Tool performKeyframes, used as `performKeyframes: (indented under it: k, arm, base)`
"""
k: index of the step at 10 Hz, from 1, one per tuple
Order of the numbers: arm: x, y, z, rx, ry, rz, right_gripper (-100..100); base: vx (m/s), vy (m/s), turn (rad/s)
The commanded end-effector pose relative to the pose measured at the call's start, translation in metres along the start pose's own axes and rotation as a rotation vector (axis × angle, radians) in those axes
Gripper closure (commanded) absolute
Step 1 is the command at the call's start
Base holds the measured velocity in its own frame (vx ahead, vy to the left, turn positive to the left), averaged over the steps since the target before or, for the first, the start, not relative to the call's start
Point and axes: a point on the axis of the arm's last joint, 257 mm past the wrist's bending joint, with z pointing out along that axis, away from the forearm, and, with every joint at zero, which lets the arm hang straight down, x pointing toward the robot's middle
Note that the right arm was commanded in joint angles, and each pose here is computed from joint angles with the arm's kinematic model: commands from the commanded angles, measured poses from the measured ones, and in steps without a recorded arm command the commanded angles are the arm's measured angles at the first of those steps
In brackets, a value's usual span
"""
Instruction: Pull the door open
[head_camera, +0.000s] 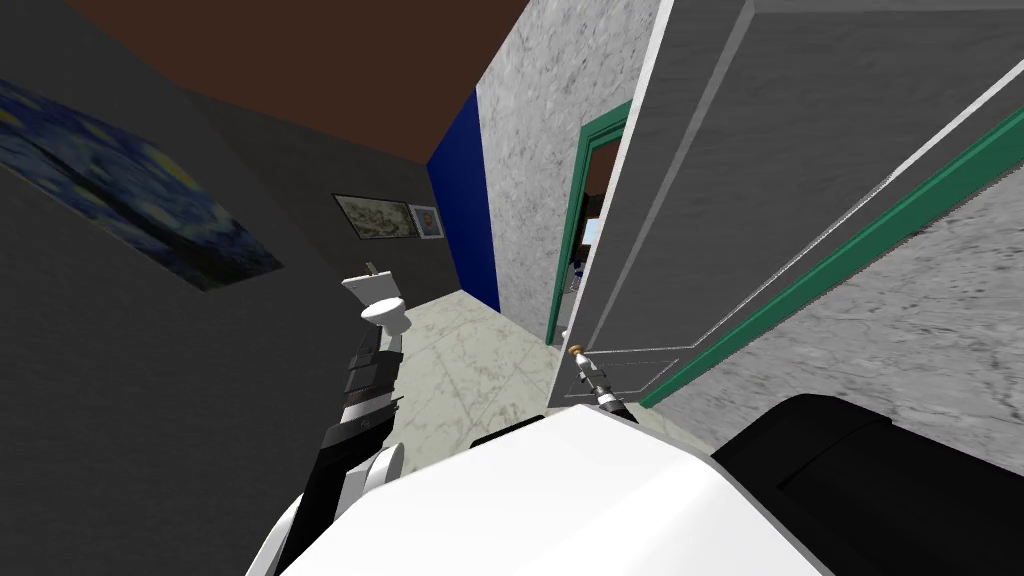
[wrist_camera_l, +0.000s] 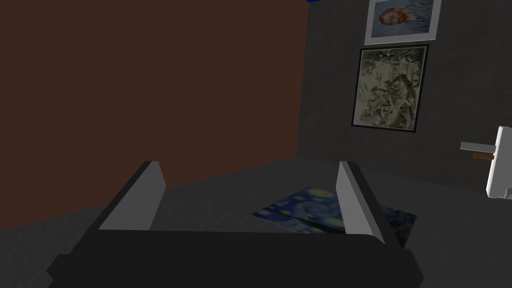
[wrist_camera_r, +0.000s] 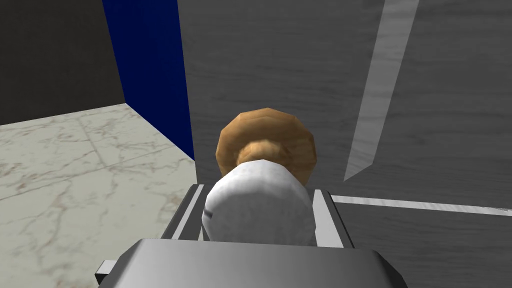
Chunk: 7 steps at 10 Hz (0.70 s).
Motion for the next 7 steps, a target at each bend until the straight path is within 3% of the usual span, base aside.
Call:
performKeyframes:
  k: [1, 2, 7]
  arm:
    - [0.0, 0.0, 0.0, 0.0, 0.0, 0.0, 100]
    - [-0.003, -0.001, -0.0174, 0.013, -0.003, -0.001, 100]
    - [-0.003, -0.001, -0.0572, 0.04, 0.002, -0.004, 100]
  base:
    - [-0.09, -0.008, 0.027]
    - [-0.069, -0.015, 0.144]
    - [-0.097, -0.04, 0.11]
